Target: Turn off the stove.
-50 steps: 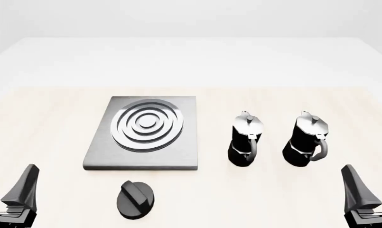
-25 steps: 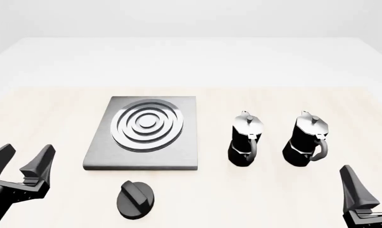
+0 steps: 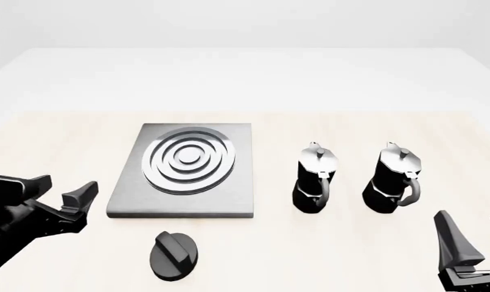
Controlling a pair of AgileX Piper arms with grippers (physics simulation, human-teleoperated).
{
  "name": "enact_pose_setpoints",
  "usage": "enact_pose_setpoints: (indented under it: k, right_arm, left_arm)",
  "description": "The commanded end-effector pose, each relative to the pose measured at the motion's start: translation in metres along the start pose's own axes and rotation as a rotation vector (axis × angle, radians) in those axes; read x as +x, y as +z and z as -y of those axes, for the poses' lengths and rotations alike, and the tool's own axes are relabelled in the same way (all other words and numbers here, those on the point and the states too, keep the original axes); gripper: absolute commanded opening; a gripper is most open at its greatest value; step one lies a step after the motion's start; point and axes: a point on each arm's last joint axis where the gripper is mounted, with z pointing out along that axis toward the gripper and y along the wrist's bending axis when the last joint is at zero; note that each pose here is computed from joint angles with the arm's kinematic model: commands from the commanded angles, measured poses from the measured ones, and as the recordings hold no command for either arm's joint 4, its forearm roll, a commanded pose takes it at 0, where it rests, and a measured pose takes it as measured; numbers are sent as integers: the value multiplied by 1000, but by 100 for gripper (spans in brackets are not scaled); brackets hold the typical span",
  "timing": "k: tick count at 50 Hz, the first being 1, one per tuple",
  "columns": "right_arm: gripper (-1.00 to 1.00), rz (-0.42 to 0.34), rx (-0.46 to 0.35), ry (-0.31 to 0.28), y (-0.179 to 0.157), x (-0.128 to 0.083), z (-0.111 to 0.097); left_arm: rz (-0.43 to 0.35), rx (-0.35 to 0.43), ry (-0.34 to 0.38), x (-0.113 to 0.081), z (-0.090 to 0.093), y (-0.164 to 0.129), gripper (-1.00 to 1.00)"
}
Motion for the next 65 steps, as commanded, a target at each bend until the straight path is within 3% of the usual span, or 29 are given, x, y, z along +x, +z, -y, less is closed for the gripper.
enact_pose_setpoints:
  k: [1,5,15,30,65]
  right_arm:
    - [100,-3,-3,0,0,0,0]
    - [100,-4,-1,0,0,0,0]
    - [100,-5,-6,0,0,0,0]
    - [100,-5,-4,7,0,0,0]
    - [100,-7,-17,6,0,0,-1]
  left_arm:
    - [-155,91,21,-4,14,9,100]
    - [-239,144,16,1,24,14,100]
    - [-374,160,53,17,28,21,100]
    - [-478,139,76,47,25,40,100]
    - [-499,175,45,66,39,60,100]
